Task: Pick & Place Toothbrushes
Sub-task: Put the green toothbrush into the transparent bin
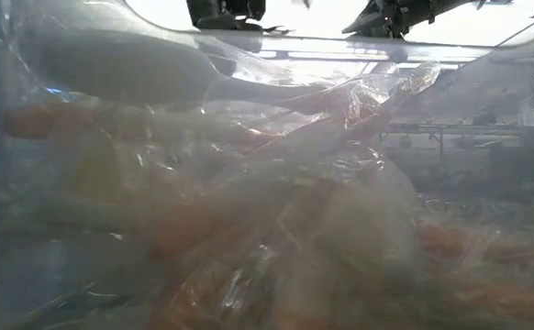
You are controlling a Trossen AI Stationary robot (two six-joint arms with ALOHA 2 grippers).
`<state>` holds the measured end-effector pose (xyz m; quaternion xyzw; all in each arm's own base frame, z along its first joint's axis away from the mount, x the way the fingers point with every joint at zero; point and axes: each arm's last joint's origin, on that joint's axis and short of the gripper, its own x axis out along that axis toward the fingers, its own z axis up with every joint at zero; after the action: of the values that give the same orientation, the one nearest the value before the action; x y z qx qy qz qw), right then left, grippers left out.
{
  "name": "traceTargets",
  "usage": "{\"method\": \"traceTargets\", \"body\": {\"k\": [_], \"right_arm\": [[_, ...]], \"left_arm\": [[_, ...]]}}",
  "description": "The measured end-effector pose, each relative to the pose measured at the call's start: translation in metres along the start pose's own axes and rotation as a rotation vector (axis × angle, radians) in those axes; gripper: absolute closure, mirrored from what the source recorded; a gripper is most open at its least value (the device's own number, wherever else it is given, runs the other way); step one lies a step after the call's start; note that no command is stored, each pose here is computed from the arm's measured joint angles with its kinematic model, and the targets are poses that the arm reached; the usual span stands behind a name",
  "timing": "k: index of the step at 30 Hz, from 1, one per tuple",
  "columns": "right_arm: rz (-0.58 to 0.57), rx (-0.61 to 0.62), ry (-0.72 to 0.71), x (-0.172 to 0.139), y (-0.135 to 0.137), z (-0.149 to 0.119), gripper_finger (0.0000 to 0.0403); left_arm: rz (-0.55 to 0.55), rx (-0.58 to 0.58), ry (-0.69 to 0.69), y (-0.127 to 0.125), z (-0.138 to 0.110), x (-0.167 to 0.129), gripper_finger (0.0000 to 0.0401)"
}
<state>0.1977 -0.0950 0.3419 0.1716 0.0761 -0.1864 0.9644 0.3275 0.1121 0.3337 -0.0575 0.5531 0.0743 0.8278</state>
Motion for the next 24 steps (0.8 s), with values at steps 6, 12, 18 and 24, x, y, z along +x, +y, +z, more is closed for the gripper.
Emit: {"method": "traceTargets", "body": {"k": [6, 12, 18, 24], "right_arm": [[-0.002, 0.000, -0.001, 0.000, 0.000, 0.000, 0.0302], [-0.005, 0.000, -0.001, 0.000, 0.000, 0.000, 0.0302], [-0.005, 0.000, -0.001, 0.000, 0.000, 0.000, 0.0302], [-0.005, 0.000, -0.001, 0.000, 0.000, 0.000, 0.0302]], "left_arm": [[0.047, -0.104, 0.024, 0.042, -0.012, -0.007, 0.0384], [0.096, -0.230, 0.031, 0.086, -0.027, -0.013, 0.0384], [0.143, -0.340, 0.019, 0.123, -0.043, -0.021, 0.0384], [0.164, -0.427, -0.007, 0.152, -0.059, -0.015, 0.0384]]}}
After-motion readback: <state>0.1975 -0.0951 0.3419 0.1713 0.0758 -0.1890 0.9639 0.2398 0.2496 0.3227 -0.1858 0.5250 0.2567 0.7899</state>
